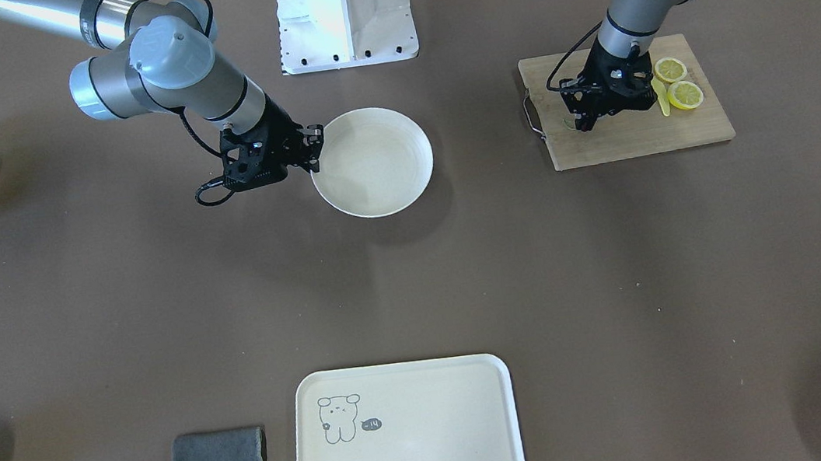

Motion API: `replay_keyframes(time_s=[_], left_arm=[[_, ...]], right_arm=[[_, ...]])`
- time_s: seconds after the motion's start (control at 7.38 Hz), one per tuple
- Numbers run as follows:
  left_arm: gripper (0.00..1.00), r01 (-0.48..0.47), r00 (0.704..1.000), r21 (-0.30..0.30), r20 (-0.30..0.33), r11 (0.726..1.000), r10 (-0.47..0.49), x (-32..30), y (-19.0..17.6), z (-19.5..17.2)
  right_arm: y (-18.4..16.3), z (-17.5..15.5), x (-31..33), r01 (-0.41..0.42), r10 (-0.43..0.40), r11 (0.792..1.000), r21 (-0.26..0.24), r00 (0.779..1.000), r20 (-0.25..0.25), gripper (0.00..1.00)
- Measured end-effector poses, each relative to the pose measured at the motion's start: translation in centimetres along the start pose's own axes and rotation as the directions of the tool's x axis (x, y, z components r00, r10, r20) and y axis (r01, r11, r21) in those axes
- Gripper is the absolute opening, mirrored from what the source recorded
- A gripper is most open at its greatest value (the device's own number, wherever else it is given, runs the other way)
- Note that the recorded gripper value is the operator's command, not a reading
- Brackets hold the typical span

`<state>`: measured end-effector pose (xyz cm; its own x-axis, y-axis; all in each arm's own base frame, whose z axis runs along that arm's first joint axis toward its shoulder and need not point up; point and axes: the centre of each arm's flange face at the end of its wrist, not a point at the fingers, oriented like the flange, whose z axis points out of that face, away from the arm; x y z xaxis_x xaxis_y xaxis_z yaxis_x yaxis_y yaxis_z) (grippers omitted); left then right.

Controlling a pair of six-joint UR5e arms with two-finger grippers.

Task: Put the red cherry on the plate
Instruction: 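Open the left gripper over the plate while the right gripper withdraws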

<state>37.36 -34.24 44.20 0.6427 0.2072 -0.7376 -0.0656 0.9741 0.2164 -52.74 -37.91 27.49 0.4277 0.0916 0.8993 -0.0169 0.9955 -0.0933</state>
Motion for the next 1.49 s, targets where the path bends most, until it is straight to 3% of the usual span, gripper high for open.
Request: replay_keyframes(time_s=[0.14,0.41,0.54,0.81,1.08,1.49], left_arm=[[0.00,-0.005,1.000,0.008,-0.018,1.000,0.006,0.8,-0.3,-0.6],[0.00,0.026,0.997,0.035,-0.075,0.999,-0.023,6.1,-2.9,-2.0],[0.00,0.070,0.993,0.037,-0.096,0.997,-0.066,11.8,-5.8,-3.0],[0.00,0.146,0.982,0.008,-0.119,0.989,-0.144,21.8,-8.8,-4.3],[0.00,0.195,0.970,-0.015,-0.144,0.981,-0.195,27.8,-8.9,-2.7],[0.00,0.237,0.958,0.019,-0.169,0.971,-0.230,33.4,-8.1,1.3]], right_arm=[[0.7,0.6,-0.2,-0.013,0.013,1.000,0.007,1.000,-0.003,0.99],[1.7,-0.1,-0.9,-0.030,0.029,0.998,0.047,0.999,0.012,1.00],[1.5,-2.4,-0.5,-0.035,0.034,0.997,0.074,0.999,0.022,1.00],[-2.3,-9.2,2.3,-0.064,0.063,0.992,0.111,0.998,0.010,1.00],[-5.8,-14.2,7.2,-0.010,0.013,0.992,0.128,1.000,-0.017,1.00],[-7.8,-18.5,15.1,0.098,-0.089,0.988,0.122,0.993,-0.072,1.00]])
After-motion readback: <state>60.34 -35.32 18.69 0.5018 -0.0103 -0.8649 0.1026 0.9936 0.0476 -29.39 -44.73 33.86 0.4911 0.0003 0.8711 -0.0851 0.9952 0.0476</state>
